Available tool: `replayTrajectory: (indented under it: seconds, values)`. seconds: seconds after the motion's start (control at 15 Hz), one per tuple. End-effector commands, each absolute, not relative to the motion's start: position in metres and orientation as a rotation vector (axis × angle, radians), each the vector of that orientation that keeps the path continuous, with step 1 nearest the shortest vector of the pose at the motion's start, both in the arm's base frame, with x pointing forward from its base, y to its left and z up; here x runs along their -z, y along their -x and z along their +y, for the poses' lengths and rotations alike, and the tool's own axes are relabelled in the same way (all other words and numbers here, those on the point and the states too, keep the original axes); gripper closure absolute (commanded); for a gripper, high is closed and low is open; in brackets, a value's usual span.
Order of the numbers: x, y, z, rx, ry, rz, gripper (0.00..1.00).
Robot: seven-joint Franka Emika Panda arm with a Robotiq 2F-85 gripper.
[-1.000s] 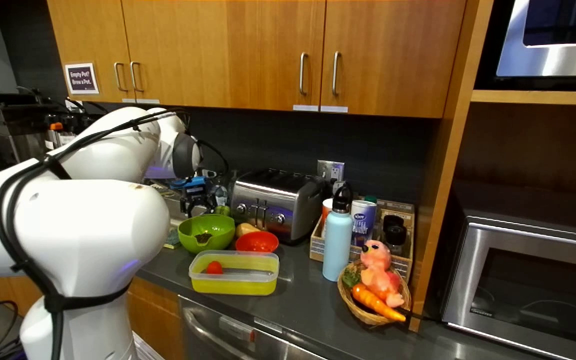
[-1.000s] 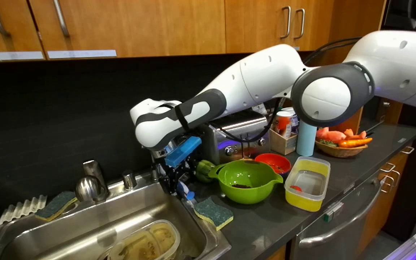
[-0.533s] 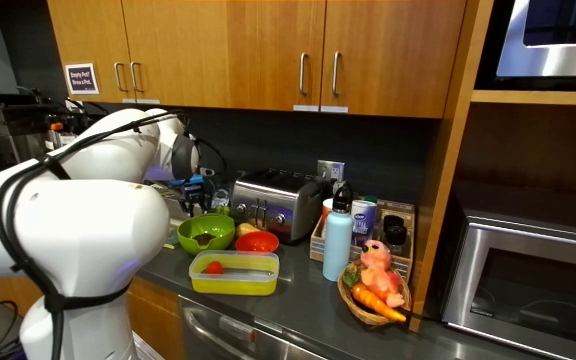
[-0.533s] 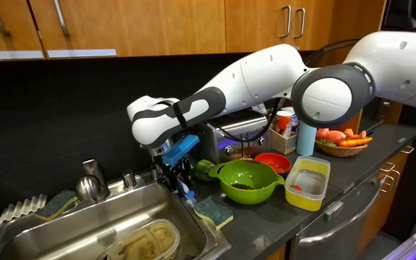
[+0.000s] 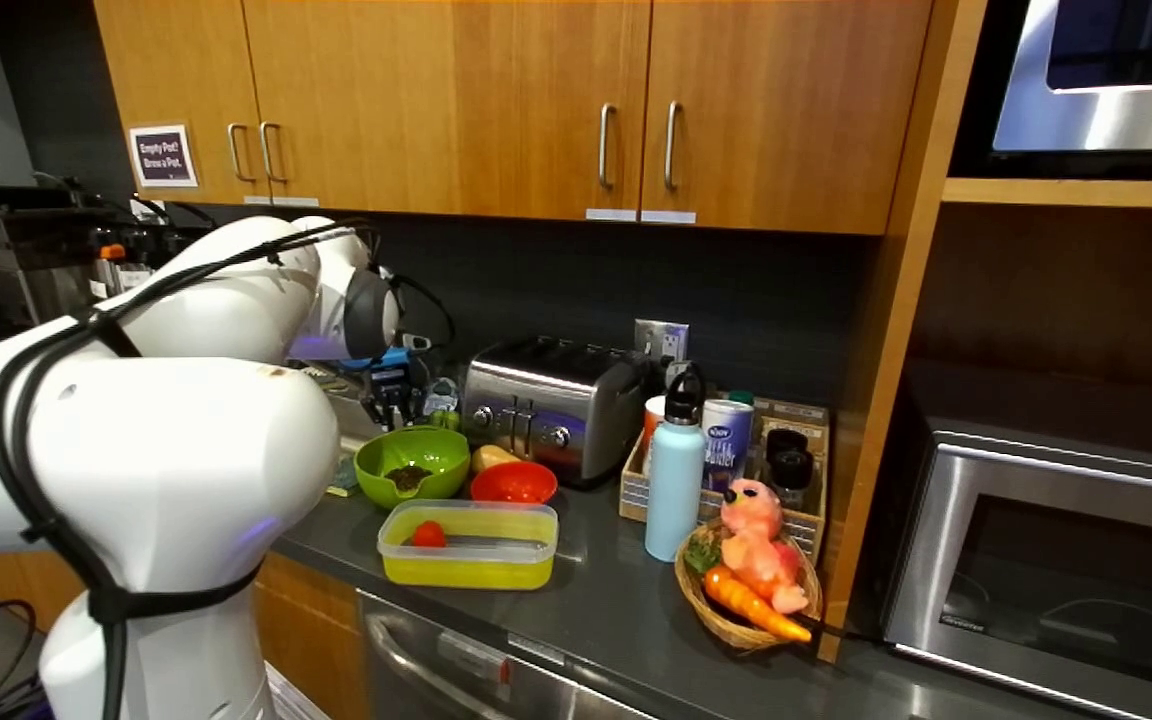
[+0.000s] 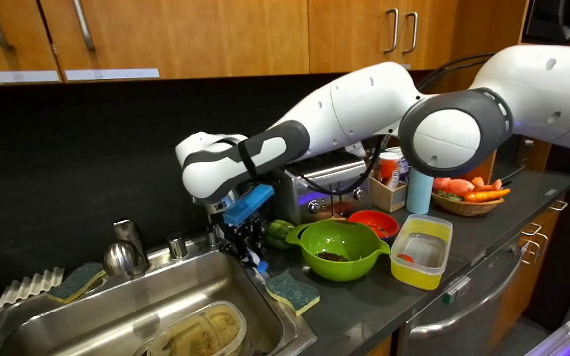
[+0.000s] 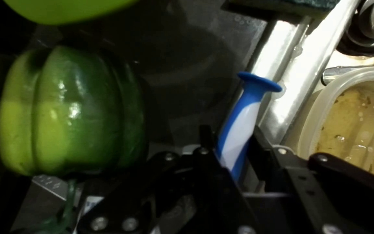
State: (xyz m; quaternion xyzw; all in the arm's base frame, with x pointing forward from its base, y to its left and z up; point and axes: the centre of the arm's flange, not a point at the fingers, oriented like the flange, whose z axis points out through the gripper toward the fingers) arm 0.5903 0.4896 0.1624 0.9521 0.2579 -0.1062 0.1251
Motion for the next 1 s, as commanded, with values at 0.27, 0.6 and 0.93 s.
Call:
replayTrajectory:
  seconds: [0.27,0.6,0.93]
  values:
    - [-0.173,-0.596,0.509,0.265,-2.758,0.764,0.92]
    - [-0.194,-0.581,0.518,0.24,-2.736,0.769,0.92]
    - [-0.209,-0.57,0.52,0.206,-2.723,0.729,0.92]
